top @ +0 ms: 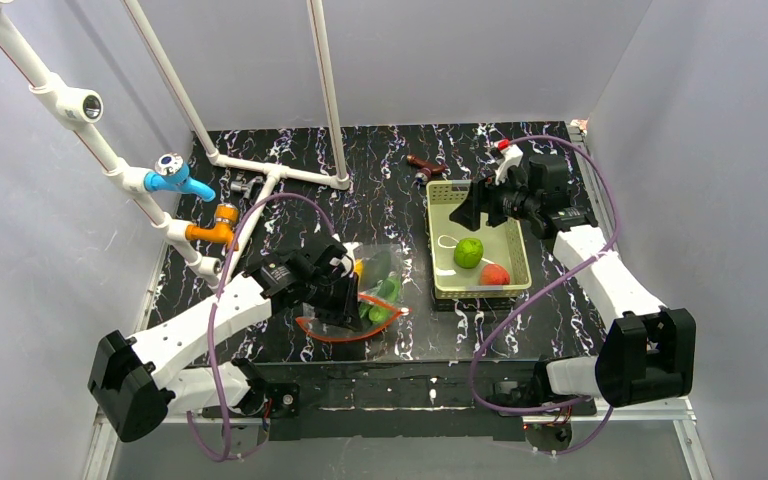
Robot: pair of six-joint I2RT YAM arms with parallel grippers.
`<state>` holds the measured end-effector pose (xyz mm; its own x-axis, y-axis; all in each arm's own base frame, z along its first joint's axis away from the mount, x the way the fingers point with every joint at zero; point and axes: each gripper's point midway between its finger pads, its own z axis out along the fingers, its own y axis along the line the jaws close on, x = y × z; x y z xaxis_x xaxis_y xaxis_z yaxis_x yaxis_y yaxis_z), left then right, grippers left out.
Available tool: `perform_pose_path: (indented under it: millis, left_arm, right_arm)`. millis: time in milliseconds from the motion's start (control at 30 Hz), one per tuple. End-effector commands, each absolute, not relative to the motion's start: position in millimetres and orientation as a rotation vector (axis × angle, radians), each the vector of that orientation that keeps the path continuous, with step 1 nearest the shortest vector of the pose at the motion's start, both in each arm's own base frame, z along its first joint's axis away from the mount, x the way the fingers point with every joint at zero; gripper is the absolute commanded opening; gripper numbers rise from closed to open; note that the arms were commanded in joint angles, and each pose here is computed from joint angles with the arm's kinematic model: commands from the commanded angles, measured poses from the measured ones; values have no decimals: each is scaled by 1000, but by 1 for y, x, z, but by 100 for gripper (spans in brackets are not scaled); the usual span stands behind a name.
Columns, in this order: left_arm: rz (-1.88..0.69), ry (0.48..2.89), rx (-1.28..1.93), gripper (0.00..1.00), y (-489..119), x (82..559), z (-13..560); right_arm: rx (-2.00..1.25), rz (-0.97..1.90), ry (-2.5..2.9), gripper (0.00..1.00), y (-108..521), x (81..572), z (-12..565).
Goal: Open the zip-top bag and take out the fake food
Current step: Pick up the fake vegetable from the zipper food storage bag.
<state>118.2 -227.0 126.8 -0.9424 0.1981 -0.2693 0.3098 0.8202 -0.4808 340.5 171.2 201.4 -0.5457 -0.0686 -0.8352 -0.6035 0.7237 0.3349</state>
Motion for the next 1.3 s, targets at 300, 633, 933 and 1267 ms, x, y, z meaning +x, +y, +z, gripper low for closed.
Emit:
perform_pose_path:
  millis: [300,633,933,1267]
  left_arm:
    - [-1101,2936,559,0,-223,56,156]
    - [-1126,2967,644,0,-204,32,167]
    - [-1332,2737,814,0,-204,16,216]
    - [-1351,2528,728,0,-255,75,234]
  right_arm:
    - [-595,1038,1956,84,193,319,234]
    - [-623,1112,1962,84,199,313,236]
    - [-710,1090,1891,84,193,308,243]
    - [-665,1083,1887,84,176,311,256]
